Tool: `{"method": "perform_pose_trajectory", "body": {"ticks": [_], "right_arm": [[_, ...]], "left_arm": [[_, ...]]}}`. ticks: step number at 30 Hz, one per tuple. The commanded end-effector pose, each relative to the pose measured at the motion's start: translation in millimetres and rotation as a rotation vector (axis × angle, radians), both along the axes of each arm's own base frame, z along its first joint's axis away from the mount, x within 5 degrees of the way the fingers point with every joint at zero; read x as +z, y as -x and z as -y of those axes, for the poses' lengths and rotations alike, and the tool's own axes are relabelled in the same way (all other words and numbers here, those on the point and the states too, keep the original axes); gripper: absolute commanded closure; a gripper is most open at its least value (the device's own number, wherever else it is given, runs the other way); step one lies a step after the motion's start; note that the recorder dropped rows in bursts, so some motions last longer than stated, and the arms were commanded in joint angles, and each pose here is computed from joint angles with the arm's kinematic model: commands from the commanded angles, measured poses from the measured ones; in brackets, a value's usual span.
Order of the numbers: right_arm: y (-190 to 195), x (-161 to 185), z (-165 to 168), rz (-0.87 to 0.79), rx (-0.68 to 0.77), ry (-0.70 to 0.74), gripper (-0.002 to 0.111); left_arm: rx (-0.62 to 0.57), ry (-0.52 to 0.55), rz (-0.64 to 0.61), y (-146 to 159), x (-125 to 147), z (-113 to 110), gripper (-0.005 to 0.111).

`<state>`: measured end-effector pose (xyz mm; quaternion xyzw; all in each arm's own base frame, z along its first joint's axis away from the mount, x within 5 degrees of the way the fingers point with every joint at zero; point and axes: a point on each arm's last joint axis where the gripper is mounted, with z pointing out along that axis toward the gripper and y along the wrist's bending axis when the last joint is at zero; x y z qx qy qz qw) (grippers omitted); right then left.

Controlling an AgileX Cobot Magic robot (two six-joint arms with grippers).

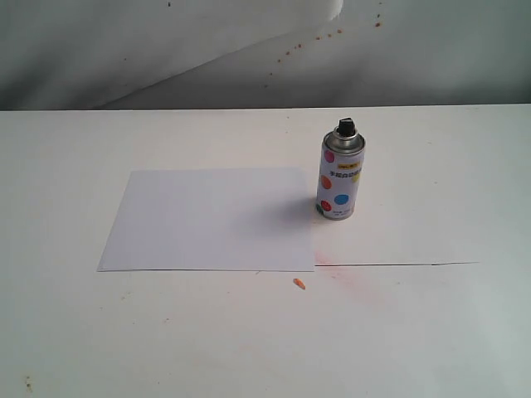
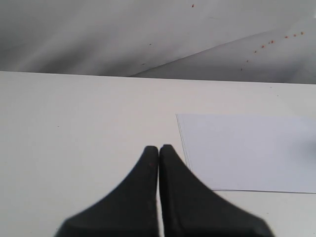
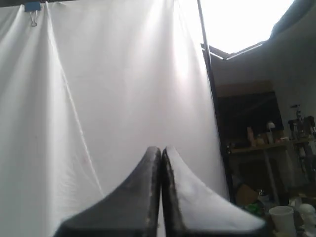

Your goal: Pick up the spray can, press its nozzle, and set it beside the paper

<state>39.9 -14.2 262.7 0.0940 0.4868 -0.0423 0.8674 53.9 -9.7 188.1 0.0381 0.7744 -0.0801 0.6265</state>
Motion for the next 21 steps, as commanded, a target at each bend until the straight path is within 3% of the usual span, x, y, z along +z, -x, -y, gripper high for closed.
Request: {"method": "perform_pose_trajectory", "body": {"ticks": [1, 7, 12, 16, 21], "right_arm": [[10, 27, -2, 0.066, -0.021, 0.051, 0.108], [-14, 83, 1, 0.014, -0.037, 0.084, 0.108], [-89, 121, 7, -0.209, -0.010, 0.080, 0.108], [-153, 121, 13, -0.355, -0.006, 0.127, 0.108], [-215, 84, 19, -0.553, 0.014, 0.166, 0.108]], "left_arm": [[-0.005, 0.002, 0.007, 0, -1, 0, 0.105], [-0.005, 0.002, 0.007, 0, -1, 0, 0.105], [-0.005, 0.002, 0.007, 0, -1, 0, 0.105], [-0.005, 0.002, 0.007, 0, -1, 0, 0.105], [-0.005, 0.002, 0.007, 0, -1, 0, 0.105]]}}
